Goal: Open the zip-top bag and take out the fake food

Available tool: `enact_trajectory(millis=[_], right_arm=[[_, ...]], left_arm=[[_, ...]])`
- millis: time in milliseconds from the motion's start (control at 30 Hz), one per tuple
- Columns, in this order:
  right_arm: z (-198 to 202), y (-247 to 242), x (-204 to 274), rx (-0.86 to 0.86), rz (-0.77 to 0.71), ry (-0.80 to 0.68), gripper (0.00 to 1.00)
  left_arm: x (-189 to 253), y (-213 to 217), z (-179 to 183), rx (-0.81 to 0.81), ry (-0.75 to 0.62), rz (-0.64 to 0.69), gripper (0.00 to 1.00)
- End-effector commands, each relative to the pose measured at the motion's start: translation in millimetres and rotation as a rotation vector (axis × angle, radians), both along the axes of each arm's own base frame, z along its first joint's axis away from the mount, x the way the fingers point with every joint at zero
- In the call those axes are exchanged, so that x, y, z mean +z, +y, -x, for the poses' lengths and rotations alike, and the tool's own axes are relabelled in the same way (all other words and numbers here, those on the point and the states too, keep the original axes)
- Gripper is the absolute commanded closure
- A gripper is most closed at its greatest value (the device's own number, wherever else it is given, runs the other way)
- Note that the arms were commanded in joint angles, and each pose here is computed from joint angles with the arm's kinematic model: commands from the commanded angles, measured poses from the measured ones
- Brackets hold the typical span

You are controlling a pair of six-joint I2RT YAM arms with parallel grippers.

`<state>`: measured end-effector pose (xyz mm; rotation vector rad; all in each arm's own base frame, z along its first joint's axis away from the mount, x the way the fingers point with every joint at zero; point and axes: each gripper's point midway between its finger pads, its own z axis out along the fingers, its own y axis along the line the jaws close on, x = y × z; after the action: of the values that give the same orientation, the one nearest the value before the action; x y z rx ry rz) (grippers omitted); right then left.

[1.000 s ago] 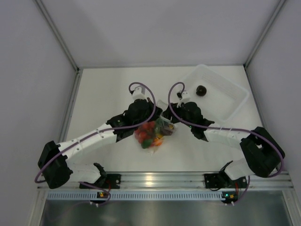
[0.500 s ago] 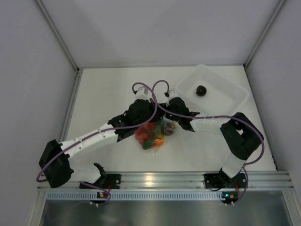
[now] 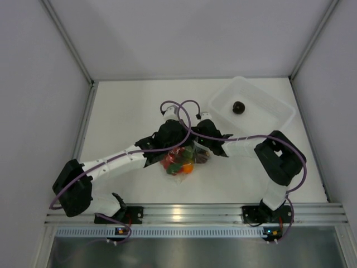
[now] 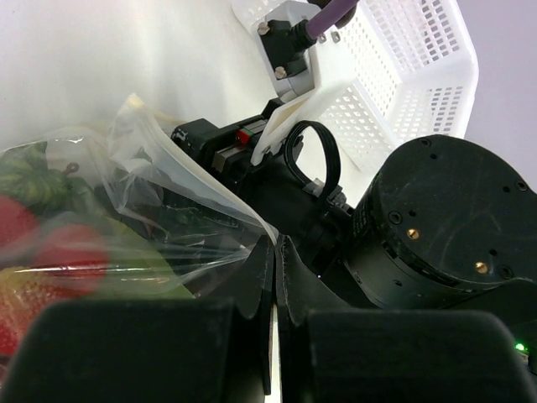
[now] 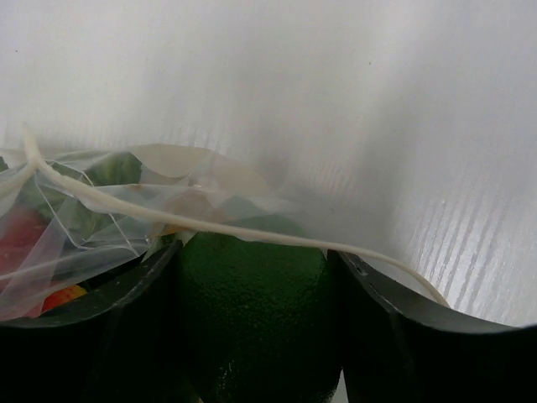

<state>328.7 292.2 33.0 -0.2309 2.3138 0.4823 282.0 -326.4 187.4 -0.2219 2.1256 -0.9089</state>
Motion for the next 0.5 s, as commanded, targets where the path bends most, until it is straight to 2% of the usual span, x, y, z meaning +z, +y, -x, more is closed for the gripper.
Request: enact_trajectory(millis=[0, 100, 467], right_arm=[[1, -7, 9, -0.032, 0.026, -0.038, 0.52], [2, -8, 32, -0.024, -0.001, -0.079, 0.59], [15, -28, 102, -0.028, -0.048, -0.186, 0.63]], left_arm=[[11, -6, -5, 0.007, -0.035, 0.044, 1.0], [10, -1, -7, 0.023, -0.046, 0.027, 1.0], [-7, 8, -11, 0.063, -0.031, -0.009, 1.0]])
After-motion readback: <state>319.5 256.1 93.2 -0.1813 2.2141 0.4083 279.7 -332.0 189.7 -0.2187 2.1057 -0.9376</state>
